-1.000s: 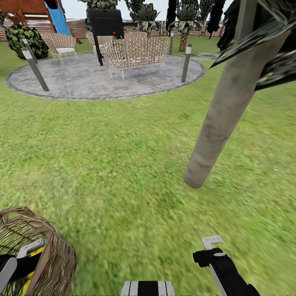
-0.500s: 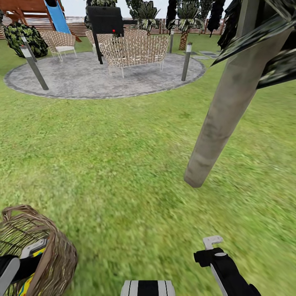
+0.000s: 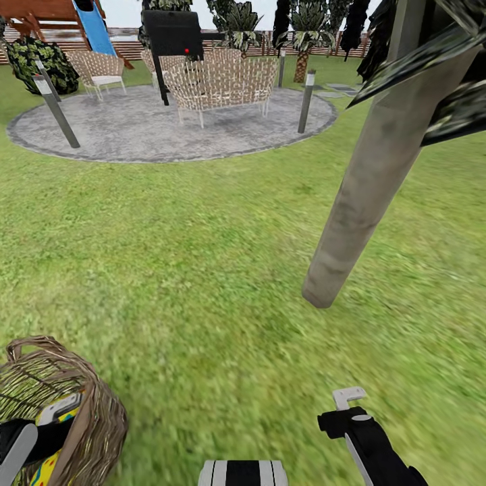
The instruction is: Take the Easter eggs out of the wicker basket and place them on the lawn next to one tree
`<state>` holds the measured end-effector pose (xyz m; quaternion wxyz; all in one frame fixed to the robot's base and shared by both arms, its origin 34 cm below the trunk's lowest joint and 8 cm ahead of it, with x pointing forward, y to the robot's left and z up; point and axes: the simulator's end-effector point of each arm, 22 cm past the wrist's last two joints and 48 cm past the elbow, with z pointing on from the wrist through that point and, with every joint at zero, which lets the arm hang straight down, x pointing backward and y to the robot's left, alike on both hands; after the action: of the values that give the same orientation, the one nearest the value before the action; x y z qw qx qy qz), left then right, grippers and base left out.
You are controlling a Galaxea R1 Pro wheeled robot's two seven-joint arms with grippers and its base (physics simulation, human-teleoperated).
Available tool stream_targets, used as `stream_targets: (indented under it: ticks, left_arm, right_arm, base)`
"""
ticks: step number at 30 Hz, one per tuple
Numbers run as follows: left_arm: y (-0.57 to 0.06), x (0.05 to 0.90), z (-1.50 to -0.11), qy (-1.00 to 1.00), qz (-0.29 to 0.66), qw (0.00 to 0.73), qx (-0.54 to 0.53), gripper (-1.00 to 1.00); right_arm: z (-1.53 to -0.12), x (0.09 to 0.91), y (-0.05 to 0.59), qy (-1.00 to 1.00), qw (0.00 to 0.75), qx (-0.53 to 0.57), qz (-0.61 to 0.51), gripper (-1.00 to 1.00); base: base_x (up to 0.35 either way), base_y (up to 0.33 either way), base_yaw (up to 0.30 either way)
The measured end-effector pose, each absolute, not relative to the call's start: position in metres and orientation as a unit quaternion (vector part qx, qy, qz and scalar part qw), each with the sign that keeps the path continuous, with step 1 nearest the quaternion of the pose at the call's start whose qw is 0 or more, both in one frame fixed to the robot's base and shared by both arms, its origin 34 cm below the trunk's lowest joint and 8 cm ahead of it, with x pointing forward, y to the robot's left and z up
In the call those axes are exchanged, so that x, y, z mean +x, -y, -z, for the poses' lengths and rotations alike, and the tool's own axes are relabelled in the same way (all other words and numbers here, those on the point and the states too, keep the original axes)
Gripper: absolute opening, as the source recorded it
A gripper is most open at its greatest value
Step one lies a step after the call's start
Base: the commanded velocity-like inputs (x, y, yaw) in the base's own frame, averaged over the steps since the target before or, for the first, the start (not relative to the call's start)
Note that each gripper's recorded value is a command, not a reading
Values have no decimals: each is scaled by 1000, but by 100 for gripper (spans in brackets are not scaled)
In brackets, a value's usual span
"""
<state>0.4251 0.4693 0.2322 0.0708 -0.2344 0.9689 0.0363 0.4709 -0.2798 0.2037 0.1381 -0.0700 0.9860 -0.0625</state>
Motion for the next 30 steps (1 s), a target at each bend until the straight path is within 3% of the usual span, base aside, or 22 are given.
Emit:
stream_targets:
  ticks: [30]
  left_arm:
    - [-468, 424, -231, -969, -35, 69, -235, -100]
  right_arm:
    - [-203, 470, 277, -986, 136, -70, 61, 100]
  base:
    - [0, 0, 0]
